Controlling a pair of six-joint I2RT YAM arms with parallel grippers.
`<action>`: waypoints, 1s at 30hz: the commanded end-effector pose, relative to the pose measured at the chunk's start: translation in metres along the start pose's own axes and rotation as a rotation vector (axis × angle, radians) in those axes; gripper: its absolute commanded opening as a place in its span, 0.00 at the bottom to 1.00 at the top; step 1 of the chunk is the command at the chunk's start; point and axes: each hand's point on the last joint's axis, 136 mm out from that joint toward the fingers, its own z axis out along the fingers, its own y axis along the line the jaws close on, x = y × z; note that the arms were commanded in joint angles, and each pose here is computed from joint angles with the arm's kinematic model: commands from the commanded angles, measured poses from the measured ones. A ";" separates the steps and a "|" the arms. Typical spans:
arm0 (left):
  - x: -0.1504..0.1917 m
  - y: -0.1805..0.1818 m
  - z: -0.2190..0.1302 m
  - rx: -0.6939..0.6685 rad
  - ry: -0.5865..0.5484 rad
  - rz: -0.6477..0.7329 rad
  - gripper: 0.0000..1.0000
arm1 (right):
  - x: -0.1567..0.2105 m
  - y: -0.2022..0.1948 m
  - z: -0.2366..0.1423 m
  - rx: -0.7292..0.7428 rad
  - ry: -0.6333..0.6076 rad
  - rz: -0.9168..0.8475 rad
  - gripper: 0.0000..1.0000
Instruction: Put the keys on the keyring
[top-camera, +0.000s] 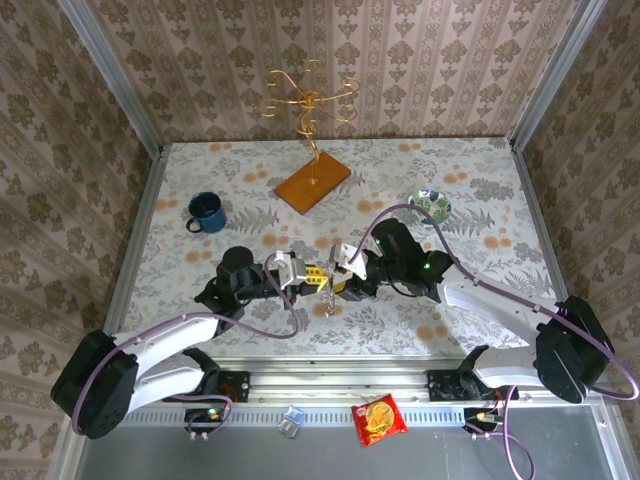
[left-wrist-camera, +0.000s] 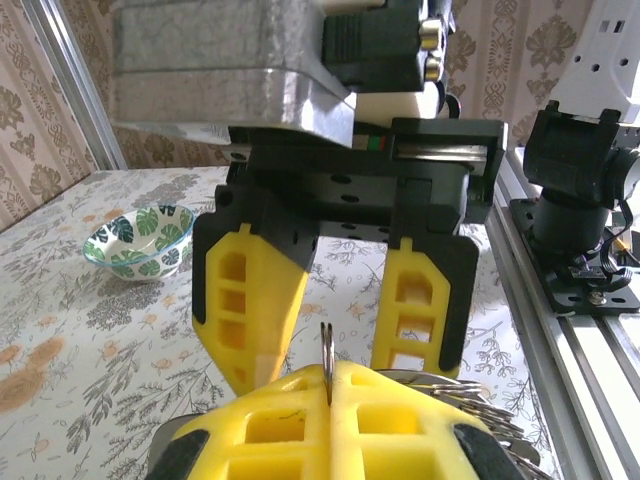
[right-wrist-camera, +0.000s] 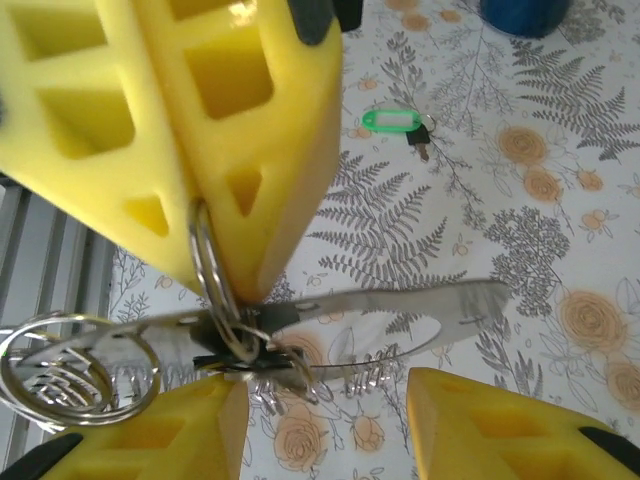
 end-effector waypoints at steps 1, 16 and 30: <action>-0.012 0.001 -0.001 0.008 -0.056 0.009 0.00 | -0.011 0.006 0.006 -0.038 -0.071 0.016 0.47; -0.014 0.002 -0.004 -0.001 -0.063 0.014 0.00 | -0.013 0.007 0.005 -0.041 -0.102 0.033 0.34; -0.011 0.009 -0.007 -0.044 -0.039 0.024 0.00 | -0.004 -0.003 -0.001 0.034 -0.027 -0.002 0.24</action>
